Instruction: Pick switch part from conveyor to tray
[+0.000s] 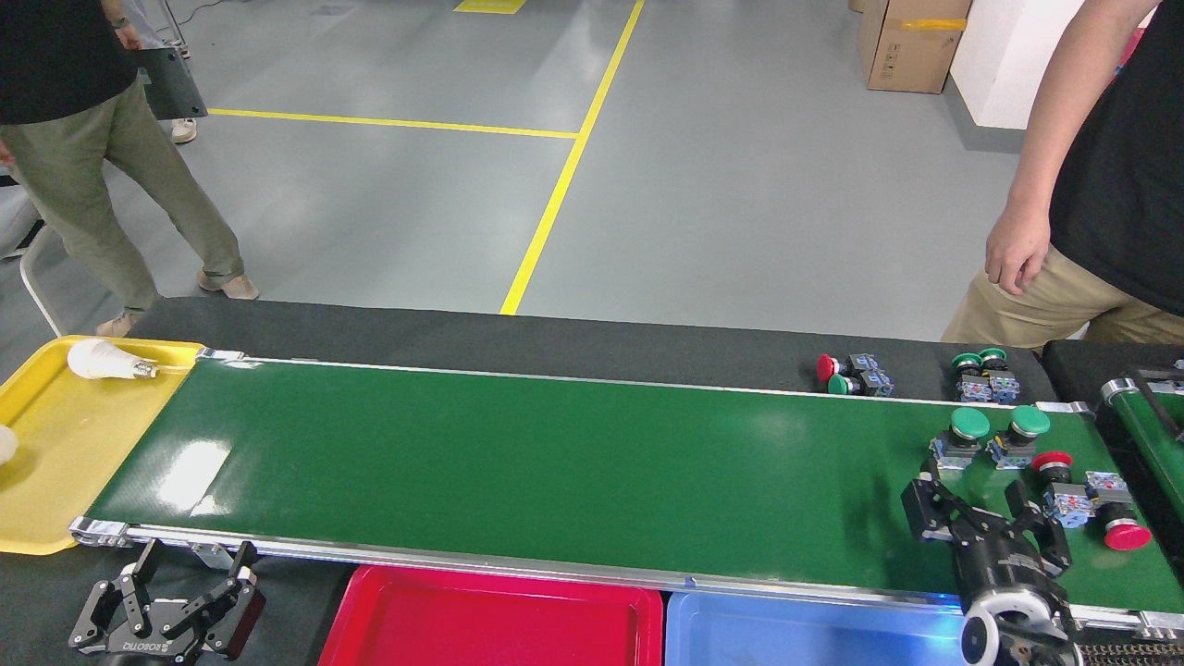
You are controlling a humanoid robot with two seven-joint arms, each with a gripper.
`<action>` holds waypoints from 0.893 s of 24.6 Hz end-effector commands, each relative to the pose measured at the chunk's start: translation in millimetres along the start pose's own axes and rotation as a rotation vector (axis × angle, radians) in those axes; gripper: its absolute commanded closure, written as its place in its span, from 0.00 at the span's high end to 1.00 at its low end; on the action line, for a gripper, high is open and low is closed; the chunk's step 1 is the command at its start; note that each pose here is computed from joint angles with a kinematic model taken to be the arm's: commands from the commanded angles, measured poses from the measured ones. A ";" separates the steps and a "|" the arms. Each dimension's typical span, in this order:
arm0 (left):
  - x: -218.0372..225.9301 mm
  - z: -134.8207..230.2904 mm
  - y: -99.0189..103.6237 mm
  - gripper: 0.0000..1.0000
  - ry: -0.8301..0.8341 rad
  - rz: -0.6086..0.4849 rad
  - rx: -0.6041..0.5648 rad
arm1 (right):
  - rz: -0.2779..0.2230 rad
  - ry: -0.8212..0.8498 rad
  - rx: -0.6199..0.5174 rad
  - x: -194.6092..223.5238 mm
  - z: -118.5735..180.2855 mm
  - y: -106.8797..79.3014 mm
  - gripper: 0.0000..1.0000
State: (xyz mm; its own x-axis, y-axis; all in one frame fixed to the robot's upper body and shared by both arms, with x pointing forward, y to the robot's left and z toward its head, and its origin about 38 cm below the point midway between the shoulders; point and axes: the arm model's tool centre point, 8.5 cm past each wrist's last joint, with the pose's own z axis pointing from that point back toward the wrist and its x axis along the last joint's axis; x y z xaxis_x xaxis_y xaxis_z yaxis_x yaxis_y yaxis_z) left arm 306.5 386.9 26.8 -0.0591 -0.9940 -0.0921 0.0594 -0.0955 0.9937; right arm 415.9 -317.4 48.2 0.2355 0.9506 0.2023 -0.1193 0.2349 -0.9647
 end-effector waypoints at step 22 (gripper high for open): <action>-4.3 -3.2 8.2 1.00 0.000 -0.018 0.024 | 0.123 -0.220 0.066 64.8 -13.8 17.8 0.08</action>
State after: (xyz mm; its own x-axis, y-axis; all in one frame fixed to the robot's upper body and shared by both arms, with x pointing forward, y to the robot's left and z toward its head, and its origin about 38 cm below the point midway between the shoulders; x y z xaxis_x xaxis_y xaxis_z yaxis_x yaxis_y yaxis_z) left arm 306.7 385.5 26.1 -0.0654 -0.9938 -0.0904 0.0610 -0.0944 0.9937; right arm 438.2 -257.0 29.8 0.0477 0.9912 0.1233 -0.2337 0.1311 -0.9634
